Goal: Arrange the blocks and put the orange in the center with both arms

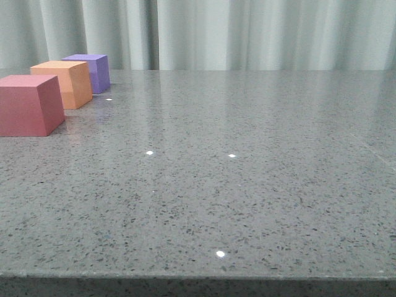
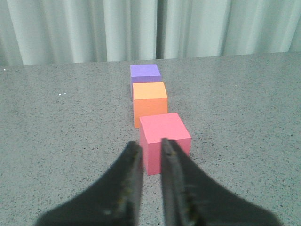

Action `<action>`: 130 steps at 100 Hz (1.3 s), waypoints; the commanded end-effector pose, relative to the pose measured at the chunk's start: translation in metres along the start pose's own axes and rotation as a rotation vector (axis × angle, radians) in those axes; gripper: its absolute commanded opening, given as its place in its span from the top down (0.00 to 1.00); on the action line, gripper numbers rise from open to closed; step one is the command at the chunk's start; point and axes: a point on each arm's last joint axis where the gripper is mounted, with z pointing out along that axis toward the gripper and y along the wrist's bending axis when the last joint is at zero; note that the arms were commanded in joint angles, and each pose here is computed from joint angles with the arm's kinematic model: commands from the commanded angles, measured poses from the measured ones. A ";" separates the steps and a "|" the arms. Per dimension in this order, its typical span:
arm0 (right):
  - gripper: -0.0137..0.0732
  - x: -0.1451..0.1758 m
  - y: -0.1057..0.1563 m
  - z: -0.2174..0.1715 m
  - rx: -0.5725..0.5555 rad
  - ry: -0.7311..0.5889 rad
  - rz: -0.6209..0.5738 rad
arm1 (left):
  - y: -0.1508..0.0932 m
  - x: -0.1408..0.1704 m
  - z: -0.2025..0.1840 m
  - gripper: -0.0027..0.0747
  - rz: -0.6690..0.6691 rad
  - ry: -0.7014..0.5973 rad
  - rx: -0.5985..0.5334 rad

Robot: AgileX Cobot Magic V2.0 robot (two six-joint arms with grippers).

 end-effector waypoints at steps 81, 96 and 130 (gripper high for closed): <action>0.92 -0.016 0.000 -0.003 0.001 -0.099 -0.014 | -0.001 -0.019 -0.002 0.99 -0.012 -0.141 0.013; 0.92 -0.016 0.000 -0.003 0.001 -0.099 -0.014 | -0.001 -0.014 -0.002 0.99 -0.004 -0.230 0.017; 0.92 -0.016 0.000 -0.003 0.001 -0.099 -0.014 | 0.009 0.034 -0.008 0.99 0.011 -0.308 -0.095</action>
